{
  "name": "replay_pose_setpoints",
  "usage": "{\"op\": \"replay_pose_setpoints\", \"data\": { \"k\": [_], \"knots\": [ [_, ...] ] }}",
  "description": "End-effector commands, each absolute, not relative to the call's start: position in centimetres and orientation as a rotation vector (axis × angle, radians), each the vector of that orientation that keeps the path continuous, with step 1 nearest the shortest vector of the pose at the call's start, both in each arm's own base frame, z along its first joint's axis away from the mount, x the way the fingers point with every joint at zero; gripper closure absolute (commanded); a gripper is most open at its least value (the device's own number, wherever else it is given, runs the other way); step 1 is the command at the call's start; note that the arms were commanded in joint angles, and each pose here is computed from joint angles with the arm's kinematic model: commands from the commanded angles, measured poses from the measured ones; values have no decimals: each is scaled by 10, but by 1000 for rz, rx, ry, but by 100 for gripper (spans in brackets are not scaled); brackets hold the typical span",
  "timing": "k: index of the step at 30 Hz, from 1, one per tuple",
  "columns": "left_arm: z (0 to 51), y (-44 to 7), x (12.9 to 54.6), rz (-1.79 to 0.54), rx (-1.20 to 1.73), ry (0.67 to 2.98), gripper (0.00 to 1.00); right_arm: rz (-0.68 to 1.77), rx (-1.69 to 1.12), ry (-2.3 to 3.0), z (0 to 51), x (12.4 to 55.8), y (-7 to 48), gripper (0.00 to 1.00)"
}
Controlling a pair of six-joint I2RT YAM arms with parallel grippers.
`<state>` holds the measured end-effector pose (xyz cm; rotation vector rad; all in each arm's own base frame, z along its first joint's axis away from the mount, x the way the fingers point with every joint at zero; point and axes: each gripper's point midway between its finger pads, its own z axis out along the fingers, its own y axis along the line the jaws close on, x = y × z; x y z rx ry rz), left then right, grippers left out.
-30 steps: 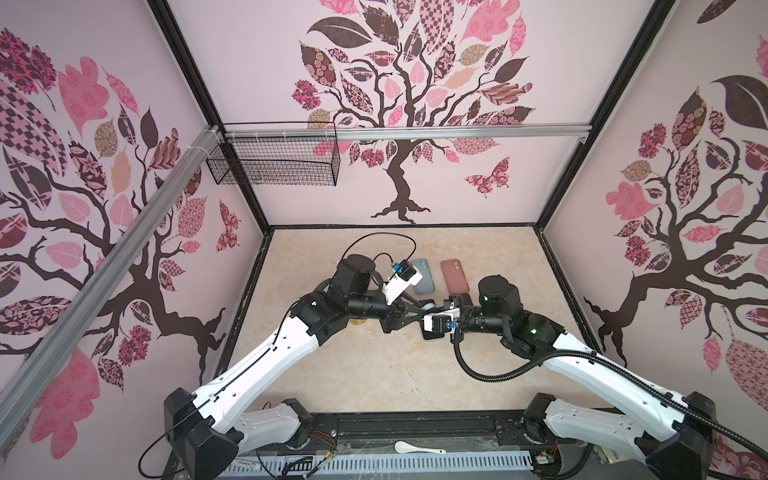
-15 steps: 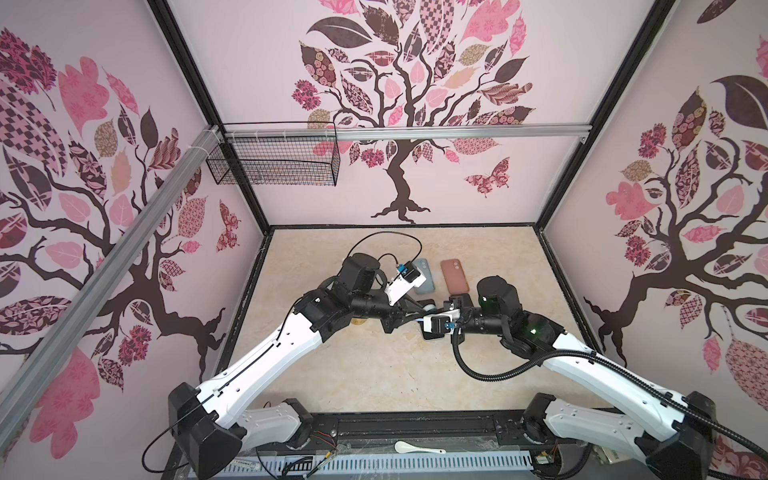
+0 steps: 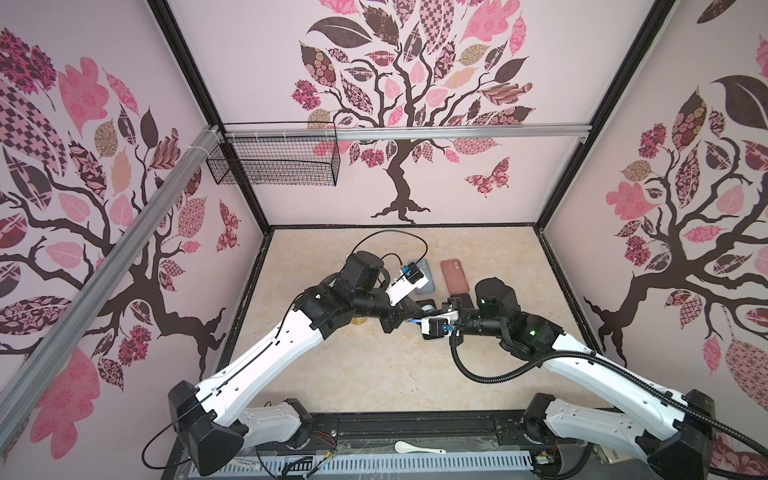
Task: Take the phone out of the phone case
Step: 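Carry the light blue case away from the phone with the left gripper, then lower the light blue case beside the other case and open the left gripper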
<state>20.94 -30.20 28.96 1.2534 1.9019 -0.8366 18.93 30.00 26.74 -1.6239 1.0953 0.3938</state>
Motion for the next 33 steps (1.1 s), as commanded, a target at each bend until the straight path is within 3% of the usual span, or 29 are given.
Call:
{"op": "replay_pose_setpoints", "data": {
  "k": [1, 18, 25, 33],
  "knots": [
    [283, -283, 248, -602, 1121, 1991, 100, 432, -1624, 907, 303, 162, 312, 100],
    [291, -251, 290, -510, 982, 2037, 100, 507, -1628, 926, 285, 138, 304, 100],
    [296, -239, 289, -704, 1001, 2053, 100, 607, -1318, 1272, 296, 169, 288, 100],
    [263, -237, 276, -891, 1260, 2205, 100, 725, -871, 1638, 295, 232, 236, 100]
  ]
}}
